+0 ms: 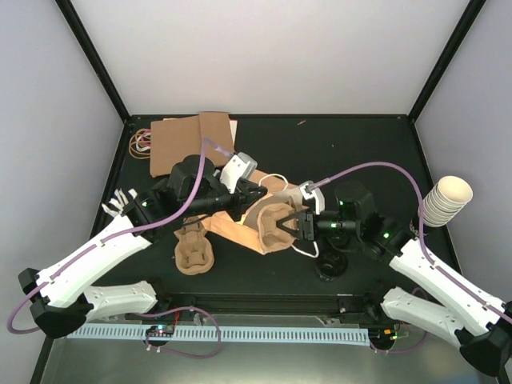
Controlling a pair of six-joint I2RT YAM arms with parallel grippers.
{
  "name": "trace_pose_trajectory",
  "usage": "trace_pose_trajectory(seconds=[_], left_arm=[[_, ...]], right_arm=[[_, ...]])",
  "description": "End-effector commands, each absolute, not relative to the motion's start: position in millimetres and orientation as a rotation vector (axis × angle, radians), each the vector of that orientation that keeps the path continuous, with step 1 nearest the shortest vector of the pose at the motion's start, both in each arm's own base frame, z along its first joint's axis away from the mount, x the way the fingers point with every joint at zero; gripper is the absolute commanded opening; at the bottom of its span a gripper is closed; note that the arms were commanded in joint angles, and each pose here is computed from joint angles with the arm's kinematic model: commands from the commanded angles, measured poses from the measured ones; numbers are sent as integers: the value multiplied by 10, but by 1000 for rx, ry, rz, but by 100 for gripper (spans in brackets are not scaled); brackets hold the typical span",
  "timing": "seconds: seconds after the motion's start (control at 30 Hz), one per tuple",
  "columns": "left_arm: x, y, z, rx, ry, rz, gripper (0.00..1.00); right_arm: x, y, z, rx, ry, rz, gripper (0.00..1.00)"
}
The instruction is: Pack the takeout coffee
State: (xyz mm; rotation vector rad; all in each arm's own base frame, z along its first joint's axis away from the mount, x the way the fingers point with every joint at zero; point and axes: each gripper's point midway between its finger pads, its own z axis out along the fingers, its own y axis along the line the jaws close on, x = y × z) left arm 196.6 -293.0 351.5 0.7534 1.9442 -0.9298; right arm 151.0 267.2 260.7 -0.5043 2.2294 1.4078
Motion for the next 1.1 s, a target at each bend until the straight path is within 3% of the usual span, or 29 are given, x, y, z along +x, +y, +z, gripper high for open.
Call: trace_pose_trajectory(seconds=[0.0, 0.17, 0.37, 1.07], left_arm=[[1853, -2941, 3684, 804, 1865, -994, 1], [1830, -2939, 3646, 814, 1871, -1001, 2], [1814, -2934, 3683, 823, 1860, -1003, 2], [1774, -2850, 3791, 837, 1828, -974, 2]], right_arm=[[1590, 2790, 2889, -560, 2089, 1445, 31], [1584, 2841, 3077, -703, 1932, 1418, 32], [1602, 2858, 2902, -863, 1972, 1286, 35], [1697, 2375, 2456, -724, 2141, 957, 34]])
